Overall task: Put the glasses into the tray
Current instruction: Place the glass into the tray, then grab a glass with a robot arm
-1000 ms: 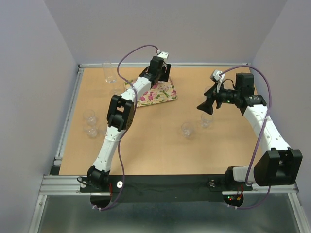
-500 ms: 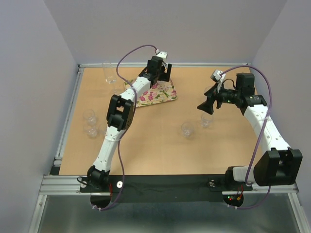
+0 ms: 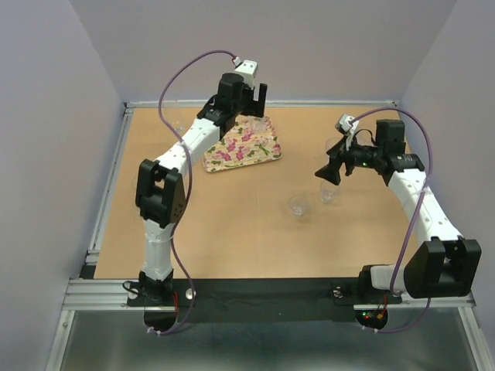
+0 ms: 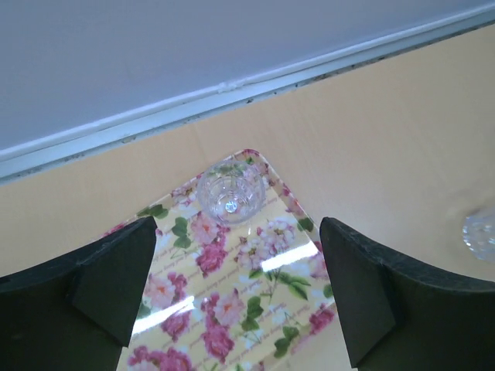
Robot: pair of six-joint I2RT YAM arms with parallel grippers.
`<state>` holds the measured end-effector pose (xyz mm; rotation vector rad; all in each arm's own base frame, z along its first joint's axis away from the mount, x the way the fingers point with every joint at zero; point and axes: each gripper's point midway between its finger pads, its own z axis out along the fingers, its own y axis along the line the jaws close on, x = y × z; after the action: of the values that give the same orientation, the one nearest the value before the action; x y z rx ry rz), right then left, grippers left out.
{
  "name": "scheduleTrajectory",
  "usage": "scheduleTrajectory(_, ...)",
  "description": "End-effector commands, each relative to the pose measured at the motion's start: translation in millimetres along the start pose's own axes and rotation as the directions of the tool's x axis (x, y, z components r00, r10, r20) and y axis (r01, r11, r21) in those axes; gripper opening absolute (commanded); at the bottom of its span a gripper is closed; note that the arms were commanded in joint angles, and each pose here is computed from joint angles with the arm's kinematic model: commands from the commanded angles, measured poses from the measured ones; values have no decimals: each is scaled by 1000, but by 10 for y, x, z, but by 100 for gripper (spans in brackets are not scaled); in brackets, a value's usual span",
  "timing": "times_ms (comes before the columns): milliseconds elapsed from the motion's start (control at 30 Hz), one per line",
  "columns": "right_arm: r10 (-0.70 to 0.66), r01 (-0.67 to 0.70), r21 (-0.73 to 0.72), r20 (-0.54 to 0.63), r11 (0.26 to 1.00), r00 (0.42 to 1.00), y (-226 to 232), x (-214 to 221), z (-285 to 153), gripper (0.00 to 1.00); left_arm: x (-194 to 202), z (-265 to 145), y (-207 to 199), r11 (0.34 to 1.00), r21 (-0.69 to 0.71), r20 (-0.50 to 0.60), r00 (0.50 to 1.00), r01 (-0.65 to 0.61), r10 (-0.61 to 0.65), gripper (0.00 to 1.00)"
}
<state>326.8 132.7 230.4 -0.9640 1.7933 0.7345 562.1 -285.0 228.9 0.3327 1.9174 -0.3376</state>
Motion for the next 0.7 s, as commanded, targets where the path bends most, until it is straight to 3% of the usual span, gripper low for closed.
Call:
scheduleTrajectory(0,-96,95,49,32,994,995,-15,-138,-108,100,-548,-548,-127,998,62,162,987,-9,-1,99)
scheduleTrajectory(100,-104,102,66,24,993,994,-32,-113,-119,100,-674,-964,-106,998,60,209,978,-17,4,99)
scheduleTrajectory(333,-99,96,108,23,990,995,-87,-97,-128,100,-519,-1587,-14,997,37,235,971,-61,50,99)
scheduleTrajectory(667,-55,47,120,70,992,996,-64,-159,-126,100,-380,-2506,335,1000,-8,325,945,-21,22,99)
